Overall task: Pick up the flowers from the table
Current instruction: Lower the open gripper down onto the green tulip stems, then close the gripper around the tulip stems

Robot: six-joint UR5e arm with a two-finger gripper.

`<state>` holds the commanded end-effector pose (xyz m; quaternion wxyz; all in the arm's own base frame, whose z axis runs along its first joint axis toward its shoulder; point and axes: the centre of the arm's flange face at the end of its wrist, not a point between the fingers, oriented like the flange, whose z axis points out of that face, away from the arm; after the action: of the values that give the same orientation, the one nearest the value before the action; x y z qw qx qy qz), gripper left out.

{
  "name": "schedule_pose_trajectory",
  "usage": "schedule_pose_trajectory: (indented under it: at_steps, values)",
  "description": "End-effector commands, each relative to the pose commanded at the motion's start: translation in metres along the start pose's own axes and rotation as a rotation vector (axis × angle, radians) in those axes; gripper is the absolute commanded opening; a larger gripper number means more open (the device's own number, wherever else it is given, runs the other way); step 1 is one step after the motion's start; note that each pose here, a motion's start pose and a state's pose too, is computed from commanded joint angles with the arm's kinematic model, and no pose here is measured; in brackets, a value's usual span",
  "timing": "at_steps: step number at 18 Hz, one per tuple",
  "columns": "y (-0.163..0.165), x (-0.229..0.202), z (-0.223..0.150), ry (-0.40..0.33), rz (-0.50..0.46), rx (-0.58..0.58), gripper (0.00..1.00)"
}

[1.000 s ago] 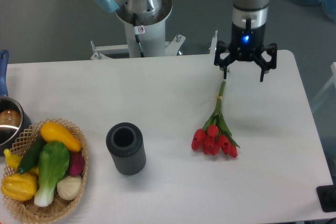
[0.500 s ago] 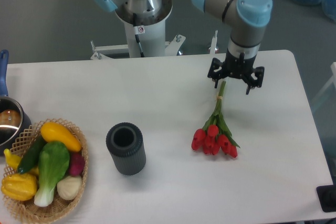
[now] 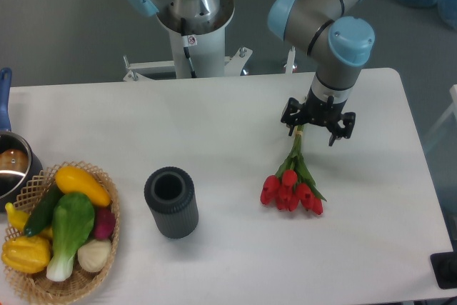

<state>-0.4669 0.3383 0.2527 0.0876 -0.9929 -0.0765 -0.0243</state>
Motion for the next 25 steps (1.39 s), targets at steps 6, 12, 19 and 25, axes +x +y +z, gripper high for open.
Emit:
schedule_pose_trajectory:
  at_steps: [6,12,19,25]
  values:
    - [-0.011,0.011,0.017,0.029,0.015,-0.014,1.00]
    - [-0.016,0.015,0.028,0.043,-0.025,-0.026,1.00]
    - [-0.024,0.010,0.043,0.058,-0.030,-0.036,1.00]
    - [-0.024,0.008,0.050,0.066,-0.035,-0.042,1.00]
